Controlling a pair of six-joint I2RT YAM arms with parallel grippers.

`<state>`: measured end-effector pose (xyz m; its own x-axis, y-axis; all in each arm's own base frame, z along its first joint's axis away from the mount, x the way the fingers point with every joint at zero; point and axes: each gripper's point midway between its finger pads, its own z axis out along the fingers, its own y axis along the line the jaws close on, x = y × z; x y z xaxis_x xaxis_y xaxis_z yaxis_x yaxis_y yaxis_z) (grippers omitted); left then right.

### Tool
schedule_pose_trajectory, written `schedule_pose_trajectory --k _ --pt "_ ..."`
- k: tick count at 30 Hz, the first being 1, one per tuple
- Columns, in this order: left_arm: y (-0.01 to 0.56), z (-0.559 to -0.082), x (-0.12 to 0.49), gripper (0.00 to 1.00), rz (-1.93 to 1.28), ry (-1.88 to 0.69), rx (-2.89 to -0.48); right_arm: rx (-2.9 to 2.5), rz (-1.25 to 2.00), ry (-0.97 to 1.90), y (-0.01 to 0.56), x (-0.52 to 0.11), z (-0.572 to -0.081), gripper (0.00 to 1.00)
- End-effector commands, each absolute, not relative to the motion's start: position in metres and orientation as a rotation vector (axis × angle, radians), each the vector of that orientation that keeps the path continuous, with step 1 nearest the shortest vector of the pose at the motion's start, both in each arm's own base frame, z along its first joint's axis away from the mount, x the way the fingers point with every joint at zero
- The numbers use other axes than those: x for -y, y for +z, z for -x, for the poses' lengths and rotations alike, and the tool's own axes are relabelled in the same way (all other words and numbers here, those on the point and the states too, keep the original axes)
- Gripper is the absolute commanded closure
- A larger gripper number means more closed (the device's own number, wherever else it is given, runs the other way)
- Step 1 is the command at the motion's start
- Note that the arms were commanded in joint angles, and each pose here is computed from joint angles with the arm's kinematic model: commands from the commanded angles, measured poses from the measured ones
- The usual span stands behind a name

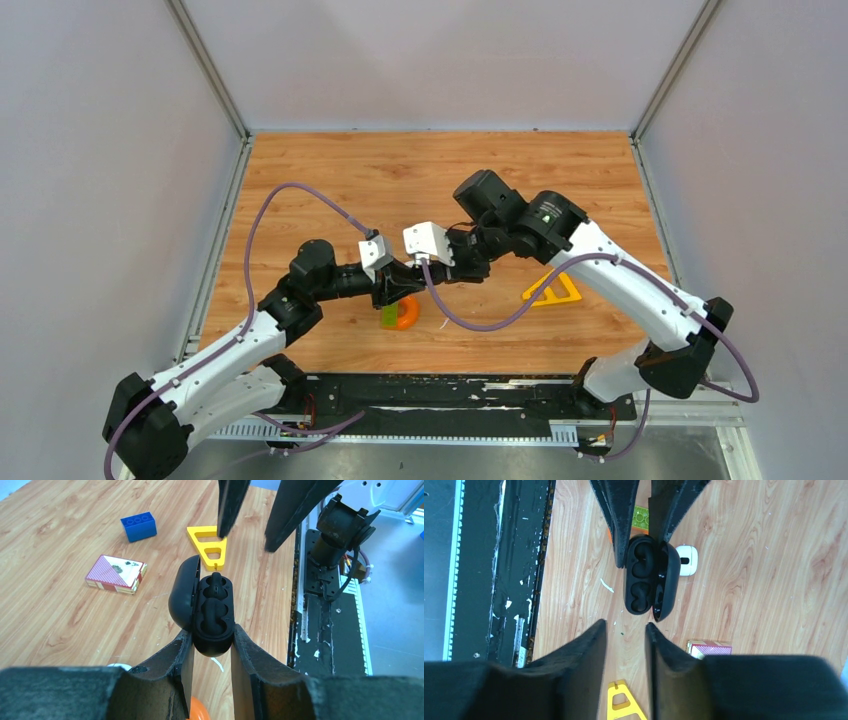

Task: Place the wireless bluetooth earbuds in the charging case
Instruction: Place the earbud in the charging case, then close the charging case.

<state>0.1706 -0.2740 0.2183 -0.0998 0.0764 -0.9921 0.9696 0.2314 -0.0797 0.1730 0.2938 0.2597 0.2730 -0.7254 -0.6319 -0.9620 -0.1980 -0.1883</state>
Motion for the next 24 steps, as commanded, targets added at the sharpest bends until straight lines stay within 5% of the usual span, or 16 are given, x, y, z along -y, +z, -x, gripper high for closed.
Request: schedule_pose_trajectory --k 1,4,8,24 --pt "0.232 -0.173 0.277 1.0 -1.054 -1.045 -1.379 -1.486 1.904 0.575 0.292 -0.282 -0.173 0.61" --pt "0.231 -0.173 0.277 1.0 -1.057 -1.051 -1.38 -1.526 1.825 0.553 0.295 -0.276 -0.19 0.41" --pt "0.231 -0.171 0.279 1.0 -1.065 -1.068 -1.378 -1.504 1.798 0.54 0.29 -0.282 -0.2 0.27" --pt "0.233 -0.174 0.275 1.0 -1.052 -1.027 -1.37 -1.518 1.903 0.864 0.257 -0.316 -0.176 0.26"
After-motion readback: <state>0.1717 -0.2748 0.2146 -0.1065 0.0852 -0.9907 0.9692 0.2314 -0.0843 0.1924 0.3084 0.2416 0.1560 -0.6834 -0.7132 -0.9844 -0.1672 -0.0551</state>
